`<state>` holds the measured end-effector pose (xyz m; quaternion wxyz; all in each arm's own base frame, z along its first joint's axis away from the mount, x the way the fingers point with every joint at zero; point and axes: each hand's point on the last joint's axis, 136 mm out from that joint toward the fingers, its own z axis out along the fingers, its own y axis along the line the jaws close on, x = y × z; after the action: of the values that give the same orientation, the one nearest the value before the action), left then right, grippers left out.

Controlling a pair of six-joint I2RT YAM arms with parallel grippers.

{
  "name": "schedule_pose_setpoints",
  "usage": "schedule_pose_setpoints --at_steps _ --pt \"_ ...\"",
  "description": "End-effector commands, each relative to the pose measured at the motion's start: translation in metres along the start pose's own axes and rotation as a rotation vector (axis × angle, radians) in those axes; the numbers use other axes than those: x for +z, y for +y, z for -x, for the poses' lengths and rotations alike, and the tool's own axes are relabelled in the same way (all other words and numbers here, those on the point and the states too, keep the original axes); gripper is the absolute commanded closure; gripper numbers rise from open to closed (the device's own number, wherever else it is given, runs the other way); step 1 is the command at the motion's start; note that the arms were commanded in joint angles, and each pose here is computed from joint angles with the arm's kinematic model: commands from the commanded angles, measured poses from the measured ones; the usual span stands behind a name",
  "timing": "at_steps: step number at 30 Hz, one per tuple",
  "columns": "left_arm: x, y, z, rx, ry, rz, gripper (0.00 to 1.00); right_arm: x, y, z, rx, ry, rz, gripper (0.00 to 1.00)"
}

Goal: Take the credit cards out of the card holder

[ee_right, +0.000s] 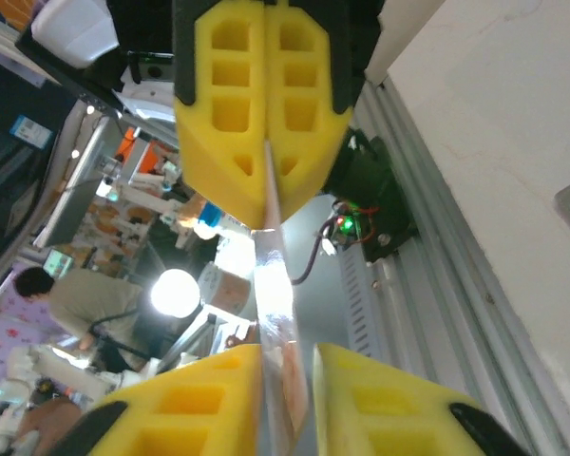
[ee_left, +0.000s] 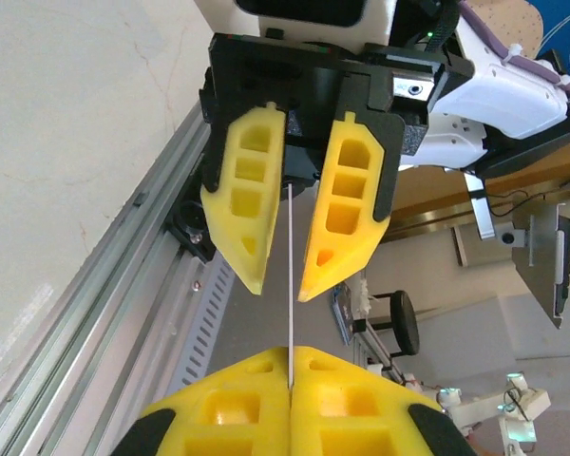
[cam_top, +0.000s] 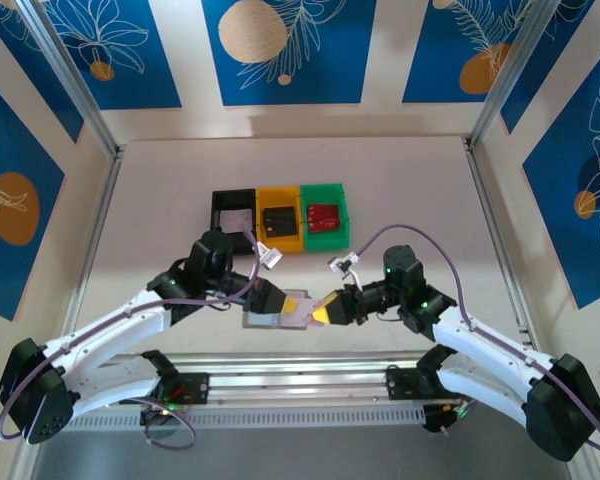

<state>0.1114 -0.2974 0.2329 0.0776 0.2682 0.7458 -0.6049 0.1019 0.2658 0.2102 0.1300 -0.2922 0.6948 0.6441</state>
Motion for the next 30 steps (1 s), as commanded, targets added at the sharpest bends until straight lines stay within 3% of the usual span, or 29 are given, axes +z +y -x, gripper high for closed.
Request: schedule_pose_setpoints --at_steps 1,5,7,14,18,21,26,30 --pt "-0.009 -0.011 0.010 0.063 -0.025 0.032 1.00 -0.005 -0.001 0.008 -0.007 -0.032 -0.050 0.58" --pt "-0.024 -0.008 0.022 0.065 -0.043 0.102 1.00 -0.018 -0.014 0.018 0.021 -0.104 -0.142 0.29" --pt "-0.033 -0.006 0.032 0.067 -0.068 0.147 1.00 -0.027 -0.019 0.024 0.035 -0.149 -0.191 0.23" --pt "-0.062 0.019 0.060 0.058 -0.154 0.312 1.00 -0.062 -0.025 0.042 0.071 -0.277 -0.397 0.17" --pt "-0.072 0.028 0.073 0.062 -0.205 0.369 1.00 -0.076 -0.003 0.050 0.015 -0.331 -0.448 0.14" --pt "-0.087 0.040 0.079 0.111 -0.236 0.492 1.00 -0.092 0.013 0.057 -0.018 -0.393 -0.515 0.11" --pt "-0.112 0.058 0.089 0.174 -0.262 0.676 1.00 -0.125 0.013 0.063 0.018 -0.439 -0.733 0.10" --pt "-0.130 0.075 0.100 0.133 -0.277 0.760 1.00 -0.155 0.012 0.066 0.030 -0.452 -0.935 0.09"
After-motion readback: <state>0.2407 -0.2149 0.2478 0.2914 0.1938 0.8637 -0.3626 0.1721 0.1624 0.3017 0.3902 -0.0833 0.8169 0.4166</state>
